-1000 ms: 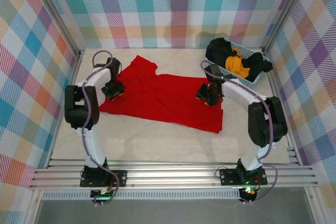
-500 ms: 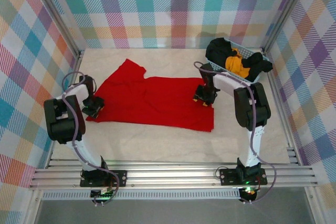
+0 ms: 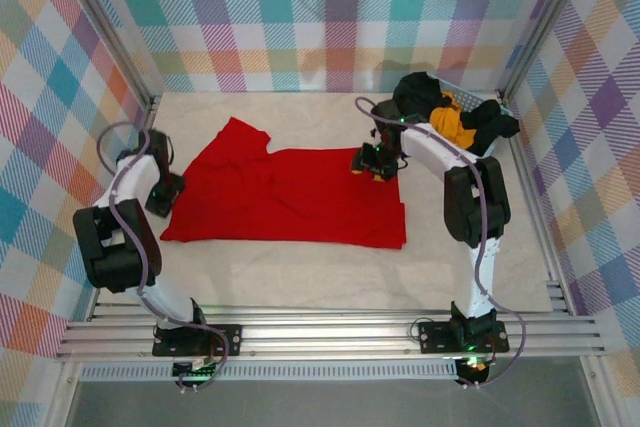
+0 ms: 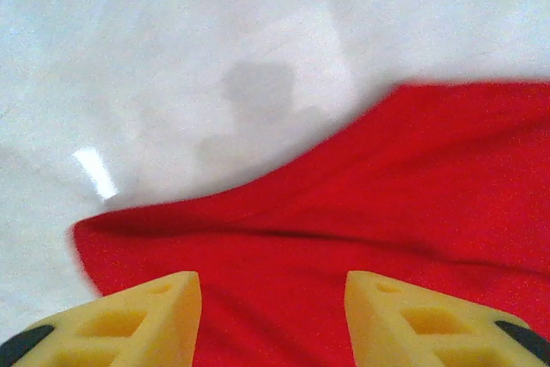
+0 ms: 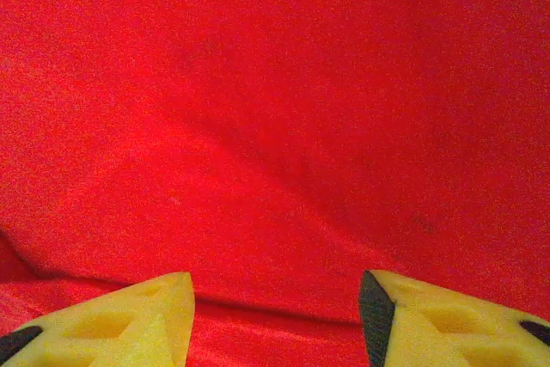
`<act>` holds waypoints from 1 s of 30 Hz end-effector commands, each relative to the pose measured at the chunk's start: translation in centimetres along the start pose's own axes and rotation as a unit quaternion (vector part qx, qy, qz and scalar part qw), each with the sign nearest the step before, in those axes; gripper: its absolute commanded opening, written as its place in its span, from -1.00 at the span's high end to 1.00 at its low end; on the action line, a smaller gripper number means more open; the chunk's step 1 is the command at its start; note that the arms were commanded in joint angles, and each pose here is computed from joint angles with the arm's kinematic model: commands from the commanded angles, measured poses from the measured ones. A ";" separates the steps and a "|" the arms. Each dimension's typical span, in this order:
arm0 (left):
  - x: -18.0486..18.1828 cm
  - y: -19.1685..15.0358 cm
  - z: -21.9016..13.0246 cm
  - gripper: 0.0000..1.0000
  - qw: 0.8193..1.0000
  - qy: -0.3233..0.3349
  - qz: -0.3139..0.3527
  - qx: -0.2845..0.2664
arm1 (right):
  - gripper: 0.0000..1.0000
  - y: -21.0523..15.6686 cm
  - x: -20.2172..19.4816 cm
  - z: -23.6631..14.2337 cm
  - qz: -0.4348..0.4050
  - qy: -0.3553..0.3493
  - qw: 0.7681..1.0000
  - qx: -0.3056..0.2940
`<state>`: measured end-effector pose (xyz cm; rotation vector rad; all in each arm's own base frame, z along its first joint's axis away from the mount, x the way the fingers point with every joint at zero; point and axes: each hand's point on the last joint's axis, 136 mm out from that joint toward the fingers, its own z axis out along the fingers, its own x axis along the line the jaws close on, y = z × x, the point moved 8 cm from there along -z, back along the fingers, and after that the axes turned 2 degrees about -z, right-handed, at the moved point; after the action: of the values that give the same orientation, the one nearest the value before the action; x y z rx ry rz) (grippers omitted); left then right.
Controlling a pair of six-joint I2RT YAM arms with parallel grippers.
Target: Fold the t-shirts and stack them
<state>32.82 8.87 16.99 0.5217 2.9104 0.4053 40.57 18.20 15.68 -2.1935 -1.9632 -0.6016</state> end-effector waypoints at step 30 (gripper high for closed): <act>-29.2 -1.8 11.1 -0.28 0.952 -0.197 0.224 -0.073 | -0.07 3.6 -2.0 -0.3 0.086 -0.023 0.987 -0.136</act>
<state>62.06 0.36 11.09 1.0827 2.2872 0.5915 43.85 15.08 13.43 -2.5632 -1.8077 -0.7069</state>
